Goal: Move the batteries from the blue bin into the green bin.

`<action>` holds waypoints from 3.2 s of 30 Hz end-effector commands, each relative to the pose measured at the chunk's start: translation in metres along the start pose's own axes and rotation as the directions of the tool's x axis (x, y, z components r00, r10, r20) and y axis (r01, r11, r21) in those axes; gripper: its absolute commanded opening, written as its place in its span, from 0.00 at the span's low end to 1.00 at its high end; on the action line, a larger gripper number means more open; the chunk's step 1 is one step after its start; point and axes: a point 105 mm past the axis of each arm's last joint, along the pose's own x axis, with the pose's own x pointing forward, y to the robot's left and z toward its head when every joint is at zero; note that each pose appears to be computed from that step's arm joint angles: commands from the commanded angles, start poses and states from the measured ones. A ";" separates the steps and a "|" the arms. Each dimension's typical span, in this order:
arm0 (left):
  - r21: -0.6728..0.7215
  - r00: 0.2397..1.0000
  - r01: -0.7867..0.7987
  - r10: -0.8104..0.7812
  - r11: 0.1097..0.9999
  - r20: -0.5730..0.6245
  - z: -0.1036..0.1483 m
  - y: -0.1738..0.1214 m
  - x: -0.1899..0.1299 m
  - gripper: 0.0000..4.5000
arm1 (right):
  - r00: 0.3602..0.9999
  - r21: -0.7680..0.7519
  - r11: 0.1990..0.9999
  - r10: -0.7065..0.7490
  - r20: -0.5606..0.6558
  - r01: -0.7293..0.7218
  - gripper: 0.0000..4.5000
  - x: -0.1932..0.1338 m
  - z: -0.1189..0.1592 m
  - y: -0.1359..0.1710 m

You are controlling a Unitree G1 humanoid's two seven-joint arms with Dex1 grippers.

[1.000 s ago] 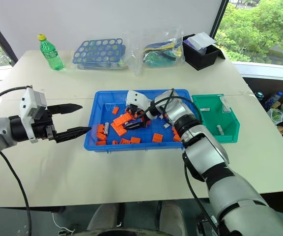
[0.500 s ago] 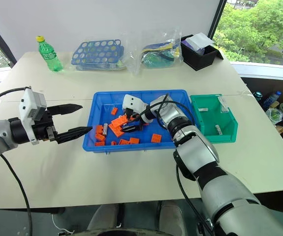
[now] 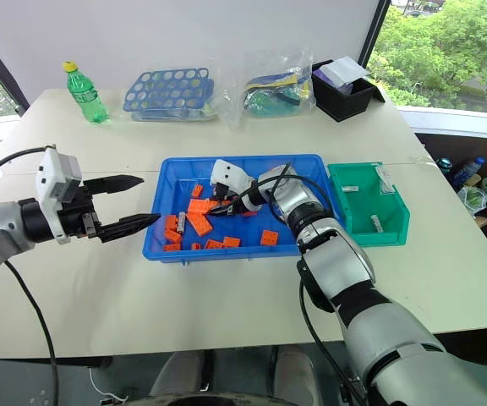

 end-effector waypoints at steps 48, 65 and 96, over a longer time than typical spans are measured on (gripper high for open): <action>0.051 0.994 -0.095 0.098 0.994 -0.048 -0.001 0.016 -0.035 1.00 | 0.998 -0.237 0.970 0.058 -0.016 -0.060 0.76 0.056 0.025 0.037; 0.057 0.996 -0.084 0.086 0.995 -0.037 0.001 0.015 -0.031 1.00 | 1.000 -0.141 0.990 0.011 -0.015 -0.013 0.76 0.060 0.016 0.032; 0.067 0.997 -0.074 0.075 0.995 -0.011 0.001 0.020 -0.020 1.00 | 0.998 -0.054 0.997 0.063 0.012 -0.062 0.50 0.070 0.014 0.046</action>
